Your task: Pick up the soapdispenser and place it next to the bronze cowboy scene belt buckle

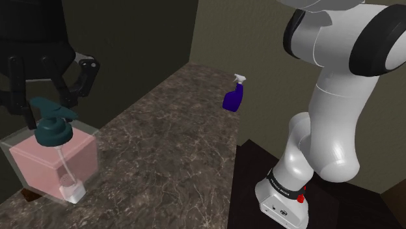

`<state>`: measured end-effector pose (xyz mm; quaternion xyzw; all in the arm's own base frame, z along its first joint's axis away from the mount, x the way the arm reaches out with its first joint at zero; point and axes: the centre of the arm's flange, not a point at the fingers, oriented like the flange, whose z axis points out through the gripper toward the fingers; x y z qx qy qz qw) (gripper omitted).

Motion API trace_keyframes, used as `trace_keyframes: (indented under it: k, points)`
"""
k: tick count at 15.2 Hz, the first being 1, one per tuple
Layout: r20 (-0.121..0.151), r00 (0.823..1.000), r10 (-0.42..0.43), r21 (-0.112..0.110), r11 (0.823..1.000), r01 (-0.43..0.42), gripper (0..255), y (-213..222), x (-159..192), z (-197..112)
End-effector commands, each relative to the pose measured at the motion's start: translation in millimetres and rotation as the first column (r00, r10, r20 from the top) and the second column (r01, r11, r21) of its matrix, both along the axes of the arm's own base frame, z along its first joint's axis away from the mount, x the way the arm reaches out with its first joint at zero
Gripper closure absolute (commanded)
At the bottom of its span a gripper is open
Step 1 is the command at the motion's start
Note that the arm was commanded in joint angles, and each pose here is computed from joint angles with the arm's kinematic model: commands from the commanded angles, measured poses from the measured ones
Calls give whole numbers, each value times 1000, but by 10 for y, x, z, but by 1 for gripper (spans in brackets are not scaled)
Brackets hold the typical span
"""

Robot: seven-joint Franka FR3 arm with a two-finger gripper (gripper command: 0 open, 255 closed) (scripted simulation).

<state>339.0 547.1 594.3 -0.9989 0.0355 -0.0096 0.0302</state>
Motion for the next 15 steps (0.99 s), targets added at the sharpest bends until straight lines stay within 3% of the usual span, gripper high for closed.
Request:
trace_keyframes:
  k: [1,15]
  points:
    - [1,1000,0,1,1000,0,255,9,4,-99]
    - [1,1000,0,1,1000,0,255,9,4,-838]
